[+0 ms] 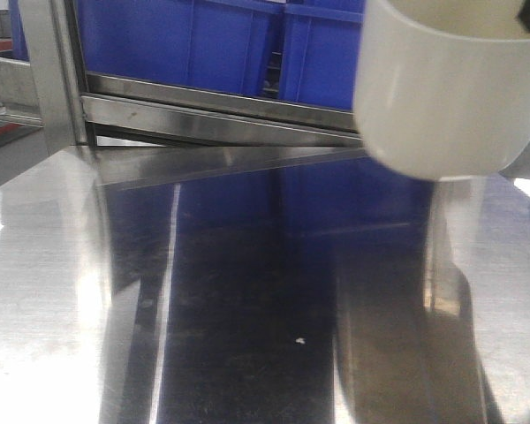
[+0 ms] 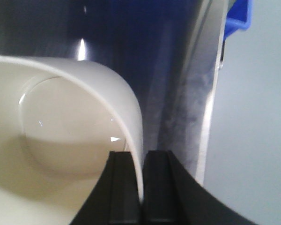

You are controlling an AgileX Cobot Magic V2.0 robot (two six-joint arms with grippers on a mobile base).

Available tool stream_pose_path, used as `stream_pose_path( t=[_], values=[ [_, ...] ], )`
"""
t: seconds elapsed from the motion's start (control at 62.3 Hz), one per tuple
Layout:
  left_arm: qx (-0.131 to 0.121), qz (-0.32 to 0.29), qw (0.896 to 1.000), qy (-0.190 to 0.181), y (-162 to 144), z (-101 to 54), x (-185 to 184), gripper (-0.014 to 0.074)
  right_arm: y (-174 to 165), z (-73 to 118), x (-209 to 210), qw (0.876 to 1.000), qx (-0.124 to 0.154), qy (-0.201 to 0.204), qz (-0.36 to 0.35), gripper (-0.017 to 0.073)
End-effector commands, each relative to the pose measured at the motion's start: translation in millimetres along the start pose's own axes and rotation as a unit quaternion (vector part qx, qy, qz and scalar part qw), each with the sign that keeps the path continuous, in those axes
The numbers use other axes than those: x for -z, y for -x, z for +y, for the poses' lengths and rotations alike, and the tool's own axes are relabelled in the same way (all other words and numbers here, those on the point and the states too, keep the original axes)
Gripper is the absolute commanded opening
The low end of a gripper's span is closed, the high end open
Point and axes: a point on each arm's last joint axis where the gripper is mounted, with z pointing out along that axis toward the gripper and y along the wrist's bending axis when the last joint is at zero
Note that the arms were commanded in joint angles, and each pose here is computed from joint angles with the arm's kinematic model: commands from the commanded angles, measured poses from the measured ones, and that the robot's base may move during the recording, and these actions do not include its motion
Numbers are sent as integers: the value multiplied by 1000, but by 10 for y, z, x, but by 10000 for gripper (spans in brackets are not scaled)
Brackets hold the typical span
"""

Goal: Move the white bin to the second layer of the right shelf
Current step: 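Lift the white bin off the table with the right gripper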

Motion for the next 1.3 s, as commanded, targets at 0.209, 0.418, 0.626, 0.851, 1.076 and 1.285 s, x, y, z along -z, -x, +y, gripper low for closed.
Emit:
stream_pose_path(
  t=[0.209,0.418,0.626,0.851,1.076,1.285],
  values=[
    [4,-30,1000,2,-41,2,-3,85,-375,-387,401,990,-26,-4,-138,36],
    [4,-30,1000,2,-41,2,-3,85,-691,-434,464,986,10,-5,-169,27],
    [4,-30,1000,2,-41,2,-3,85,-960,-413,556,975,12,8,-221,27],
    [4,-30,1000,2,-41,2,-3,85,-1311,-420,765,965,35,-9,-261,27],
    [4,-30,1000,2,-41,2,-3,85,-1546,-448,893,953,67,-38,-293,27],
    [4,-30,1000,2,-41,2,-3,85,-1593,-447,896,953,66,-38,-293,27]
  ],
)
